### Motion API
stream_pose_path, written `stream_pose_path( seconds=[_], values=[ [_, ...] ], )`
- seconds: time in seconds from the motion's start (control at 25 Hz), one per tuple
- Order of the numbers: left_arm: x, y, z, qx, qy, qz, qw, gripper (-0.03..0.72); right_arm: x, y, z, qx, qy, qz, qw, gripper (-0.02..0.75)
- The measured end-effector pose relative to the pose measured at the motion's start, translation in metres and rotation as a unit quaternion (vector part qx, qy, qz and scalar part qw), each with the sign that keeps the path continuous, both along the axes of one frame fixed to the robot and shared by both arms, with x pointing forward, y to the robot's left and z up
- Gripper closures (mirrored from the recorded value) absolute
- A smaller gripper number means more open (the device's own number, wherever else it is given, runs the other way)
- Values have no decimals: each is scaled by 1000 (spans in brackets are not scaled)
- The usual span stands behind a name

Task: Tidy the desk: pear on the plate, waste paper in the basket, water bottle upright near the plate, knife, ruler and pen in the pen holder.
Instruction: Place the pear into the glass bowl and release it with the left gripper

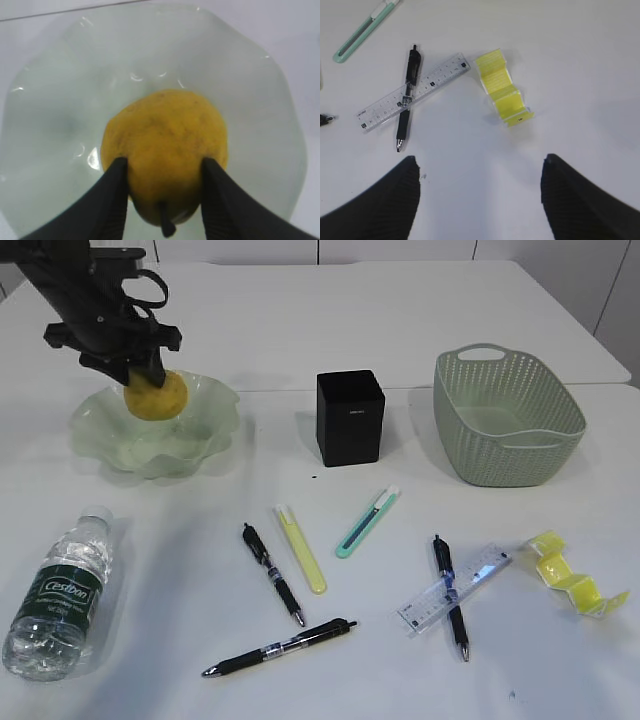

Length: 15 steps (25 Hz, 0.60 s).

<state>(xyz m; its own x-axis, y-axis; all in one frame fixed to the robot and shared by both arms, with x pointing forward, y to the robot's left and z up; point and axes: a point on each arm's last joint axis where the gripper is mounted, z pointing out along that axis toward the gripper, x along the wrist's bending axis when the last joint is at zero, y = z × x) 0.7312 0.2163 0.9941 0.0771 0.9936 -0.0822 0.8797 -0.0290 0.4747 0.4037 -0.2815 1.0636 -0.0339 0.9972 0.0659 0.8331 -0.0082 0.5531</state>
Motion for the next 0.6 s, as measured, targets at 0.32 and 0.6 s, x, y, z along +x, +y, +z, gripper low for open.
stream_pose_path(
  seconds=[0.32,0.6],
  values=[
    [13,2,-36,-22,31,13,999,398,-4,0,-3,-2,26,1,1000,182],
    [11,1,-40,-22,51,12,998,357,-4,0,-3,-3,26,2,1000,183]
  ],
)
